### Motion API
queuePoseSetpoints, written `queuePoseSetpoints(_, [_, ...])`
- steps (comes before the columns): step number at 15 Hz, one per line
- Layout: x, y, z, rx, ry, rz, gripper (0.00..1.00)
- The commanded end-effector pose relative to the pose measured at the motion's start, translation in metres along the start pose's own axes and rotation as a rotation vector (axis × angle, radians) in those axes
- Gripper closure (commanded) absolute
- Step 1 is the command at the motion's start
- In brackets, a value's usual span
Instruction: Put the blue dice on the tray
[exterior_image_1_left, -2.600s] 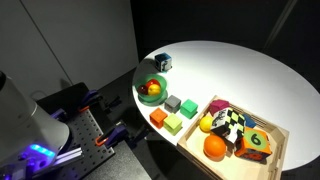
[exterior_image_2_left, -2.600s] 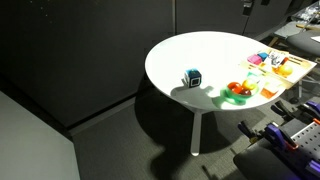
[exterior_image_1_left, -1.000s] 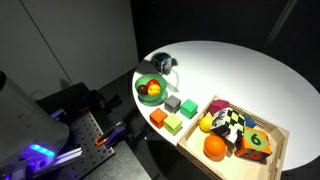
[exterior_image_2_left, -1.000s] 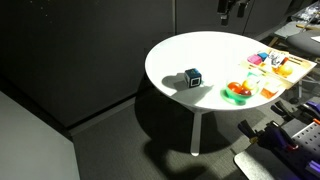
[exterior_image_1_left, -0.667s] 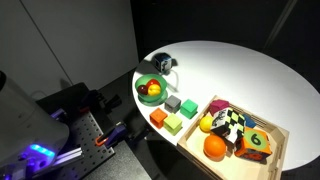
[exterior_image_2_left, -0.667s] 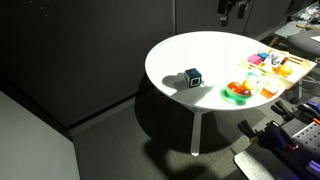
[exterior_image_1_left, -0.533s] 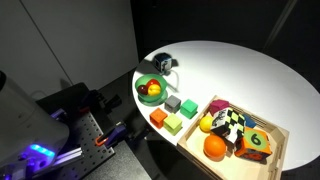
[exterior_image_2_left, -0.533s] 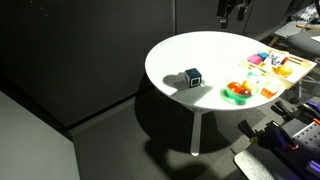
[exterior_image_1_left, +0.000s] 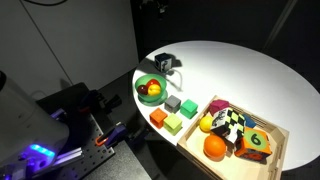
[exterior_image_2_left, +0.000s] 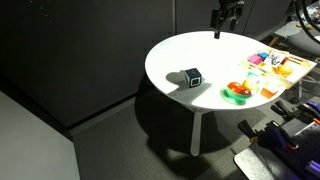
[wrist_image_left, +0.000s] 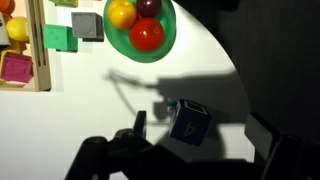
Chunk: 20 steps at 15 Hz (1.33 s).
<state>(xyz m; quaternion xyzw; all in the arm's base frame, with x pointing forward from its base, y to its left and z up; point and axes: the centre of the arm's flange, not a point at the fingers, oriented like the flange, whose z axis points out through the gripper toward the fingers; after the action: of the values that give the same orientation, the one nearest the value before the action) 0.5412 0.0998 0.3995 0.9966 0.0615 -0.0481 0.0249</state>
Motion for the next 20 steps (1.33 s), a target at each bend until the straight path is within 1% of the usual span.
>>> queuePoseSetpoints(1, [0.014,0.001,0.011,0.006,0.045,-0.014,0.0])
queuePoseSetpoints(10, [0.045,-0.002,0.054,0.044,0.114,0.004,0.0])
queuePoseSetpoints(20, [0.075,-0.001,0.118,0.095,0.088,0.04,0.0])
